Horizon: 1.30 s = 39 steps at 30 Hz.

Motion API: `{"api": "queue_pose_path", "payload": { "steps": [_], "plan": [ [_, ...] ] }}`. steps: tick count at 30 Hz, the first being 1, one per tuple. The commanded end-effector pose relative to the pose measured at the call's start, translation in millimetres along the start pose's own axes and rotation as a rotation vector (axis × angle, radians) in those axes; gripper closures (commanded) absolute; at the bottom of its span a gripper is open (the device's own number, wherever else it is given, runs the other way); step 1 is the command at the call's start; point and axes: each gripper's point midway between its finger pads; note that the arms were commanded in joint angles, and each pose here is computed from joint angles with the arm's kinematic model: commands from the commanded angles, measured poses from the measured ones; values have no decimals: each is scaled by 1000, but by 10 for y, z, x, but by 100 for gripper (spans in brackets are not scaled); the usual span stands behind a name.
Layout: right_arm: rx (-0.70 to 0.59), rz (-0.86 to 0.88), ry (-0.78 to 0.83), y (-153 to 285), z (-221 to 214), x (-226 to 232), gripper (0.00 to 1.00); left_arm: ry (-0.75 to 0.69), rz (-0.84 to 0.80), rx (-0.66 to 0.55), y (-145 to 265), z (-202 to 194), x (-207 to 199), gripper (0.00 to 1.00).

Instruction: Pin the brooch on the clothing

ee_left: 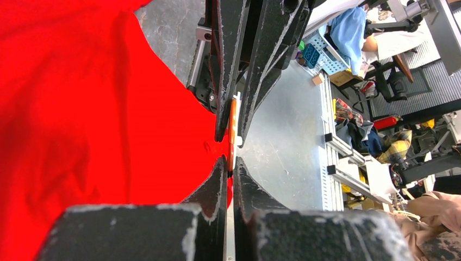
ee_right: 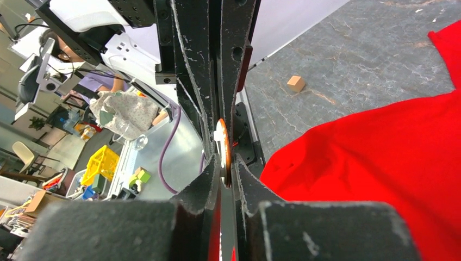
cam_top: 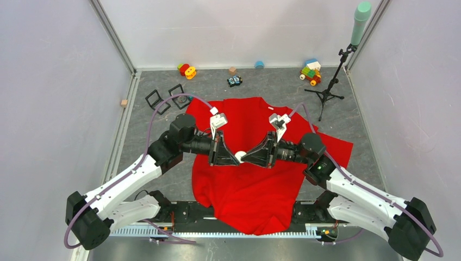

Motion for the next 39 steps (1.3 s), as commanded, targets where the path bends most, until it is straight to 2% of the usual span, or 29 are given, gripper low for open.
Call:
{"api": "queue_pose_path", "payload": {
  "steps": [1, 12, 16, 20, 21, 25, 28, 33, 39],
  "plan": [
    [60, -130, 12, -33, -50, -262, 90, -94, -102, 22, -22, 9, -285, 98],
    [155, -267, 12, 9, -291, -583, 95, -108, -107, 61, -73, -93, -314, 98],
    [162, -266, 45, 29, -266, -568, 90, -99, -47, 52, -95, -70, -201, 98],
    [171, -262, 96, 85, -194, -505, 75, -105, 126, 12, -70, 15, 79, 98],
    [165, -260, 111, 104, -158, -474, 69, -105, 173, -1, -52, 42, 155, 98],
    [94, -278, 187, 226, 98, -339, 35, -87, 293, -38, -1, 106, 375, 98],
    [21, -369, 256, 399, 344, -330, 20, -67, 406, -68, 58, 159, 595, 98],
    [-33, -586, 298, 706, 553, -513, 12, -27, 510, -66, 74, 157, 840, 98],
    [141, -1169, 310, 1492, 279, -1304, 11, 38, 440, -65, -172, 334, 802, 98]
  ]
}}
Point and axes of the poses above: each gripper's point midway between its finger pads, its own y axis back along the fingers, its own x axis along the line the jaws close on, z = x × y, and after that the axes turned 9 degrees about y, right-handed
